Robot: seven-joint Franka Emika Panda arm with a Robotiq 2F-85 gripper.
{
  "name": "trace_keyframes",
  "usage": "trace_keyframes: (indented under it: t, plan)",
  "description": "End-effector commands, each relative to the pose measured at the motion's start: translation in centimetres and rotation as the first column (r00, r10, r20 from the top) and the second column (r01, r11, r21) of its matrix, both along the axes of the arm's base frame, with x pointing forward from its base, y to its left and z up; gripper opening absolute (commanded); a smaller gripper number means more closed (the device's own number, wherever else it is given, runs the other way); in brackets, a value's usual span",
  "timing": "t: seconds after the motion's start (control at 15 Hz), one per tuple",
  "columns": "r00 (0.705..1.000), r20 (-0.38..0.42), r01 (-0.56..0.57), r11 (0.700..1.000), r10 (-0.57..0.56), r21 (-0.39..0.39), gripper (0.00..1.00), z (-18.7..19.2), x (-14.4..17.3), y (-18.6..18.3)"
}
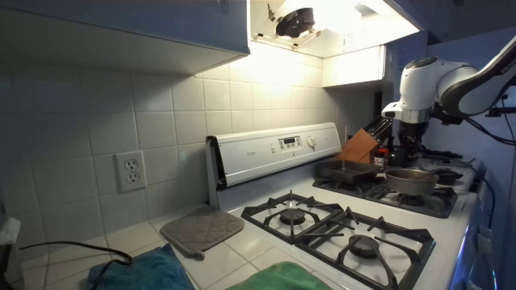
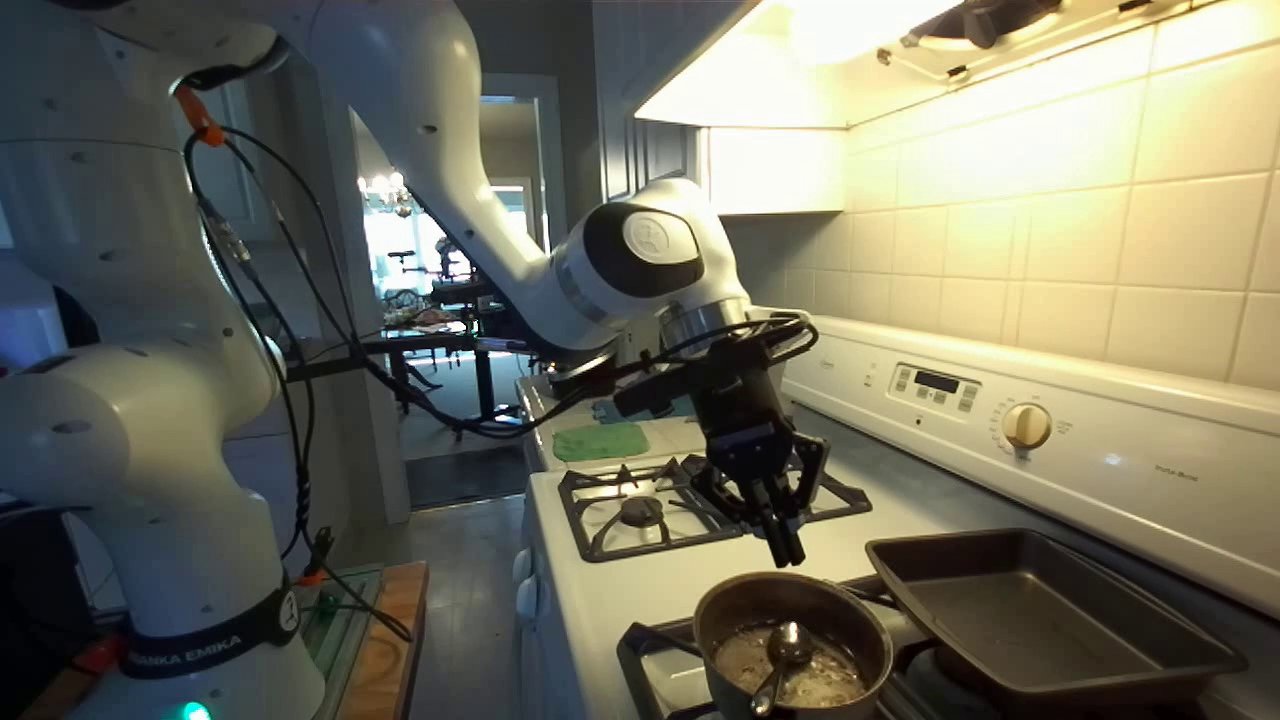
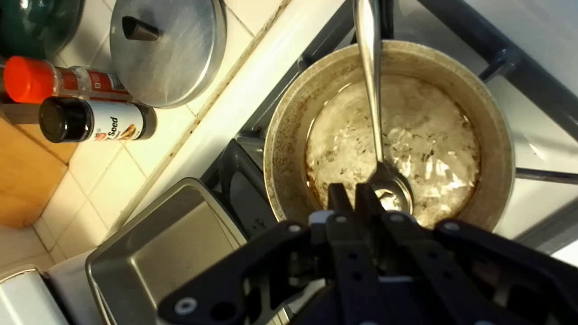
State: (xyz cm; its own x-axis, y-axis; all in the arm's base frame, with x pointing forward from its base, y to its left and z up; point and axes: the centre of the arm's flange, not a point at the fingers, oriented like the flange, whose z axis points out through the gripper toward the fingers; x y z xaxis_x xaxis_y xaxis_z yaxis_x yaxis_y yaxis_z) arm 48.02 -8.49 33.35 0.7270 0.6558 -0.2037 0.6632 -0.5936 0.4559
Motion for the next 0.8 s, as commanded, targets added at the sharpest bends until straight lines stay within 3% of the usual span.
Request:
trace_keyframes:
  t: [0.0,0.13,0.2,0.27,0.73]
  plan:
    - [0.999,0.035,0.012,1.0,-0.012,-0.011,0.03,-0.1,-0.8,0.7]
    - [0.999,0.034,0.03,1.0,-0.029,-0.01,0.03,-0.6,-0.4,0.1]
    - [0.998,0.035,0.048,0.999,-0.047,-0.006,0.36,-0.9,-0.2,-0.4]
    - [0.997,0.032,0.066,0.998,-0.066,0.008,0.37,-1.3,-0.1,-1.1]
    - [0.989,0.016,0.143,0.985,-0.145,0.095,0.86,-4.2,0.1,-4.7]
